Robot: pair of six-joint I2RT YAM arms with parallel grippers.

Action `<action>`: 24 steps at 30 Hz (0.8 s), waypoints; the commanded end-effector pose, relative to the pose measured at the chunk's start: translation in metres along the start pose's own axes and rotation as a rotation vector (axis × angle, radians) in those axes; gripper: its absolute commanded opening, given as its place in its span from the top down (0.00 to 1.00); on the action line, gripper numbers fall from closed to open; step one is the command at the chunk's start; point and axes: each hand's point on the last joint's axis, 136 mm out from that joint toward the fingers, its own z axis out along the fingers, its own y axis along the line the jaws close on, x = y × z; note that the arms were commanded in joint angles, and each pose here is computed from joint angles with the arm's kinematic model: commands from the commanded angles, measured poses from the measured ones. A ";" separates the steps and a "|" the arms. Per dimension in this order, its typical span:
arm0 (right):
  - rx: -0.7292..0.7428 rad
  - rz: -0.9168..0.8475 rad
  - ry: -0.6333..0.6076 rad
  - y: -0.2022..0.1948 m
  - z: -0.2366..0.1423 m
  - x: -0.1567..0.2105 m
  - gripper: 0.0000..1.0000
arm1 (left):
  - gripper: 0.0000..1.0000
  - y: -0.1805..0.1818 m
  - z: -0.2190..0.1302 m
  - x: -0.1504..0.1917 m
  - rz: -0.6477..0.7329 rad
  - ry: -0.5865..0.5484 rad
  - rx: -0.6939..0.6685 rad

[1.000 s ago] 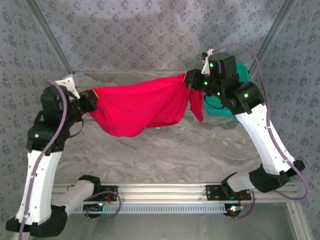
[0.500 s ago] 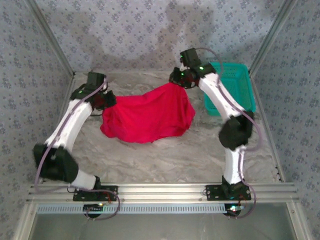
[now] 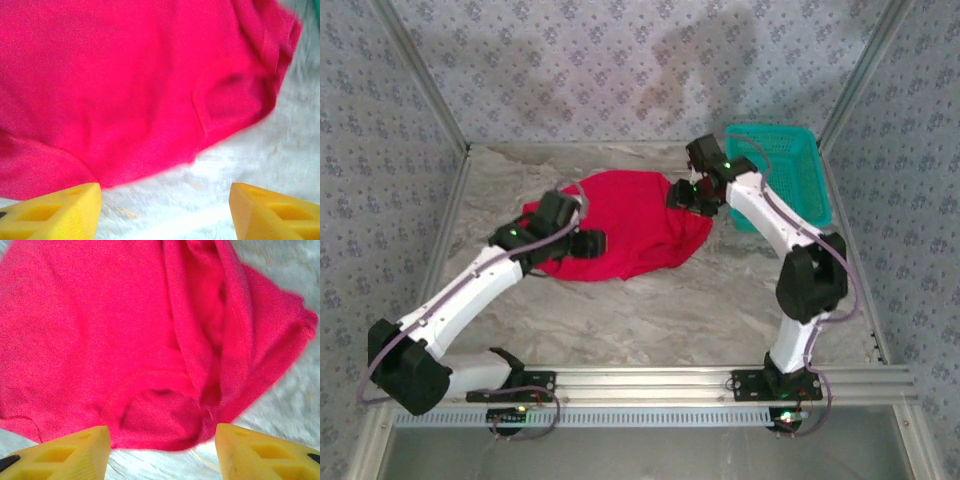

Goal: Fold the inside-out t-shirt

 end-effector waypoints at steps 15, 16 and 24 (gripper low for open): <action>0.025 0.052 0.125 -0.040 0.076 0.069 0.46 | 0.27 -0.020 0.117 0.047 -0.007 0.154 0.017; 0.026 0.054 0.129 -0.040 0.078 0.069 0.46 | 0.27 -0.019 0.121 0.047 -0.008 0.157 0.010; 0.048 0.042 0.144 -0.044 0.102 0.059 0.49 | 0.55 -0.016 0.141 0.042 -0.019 0.169 -0.040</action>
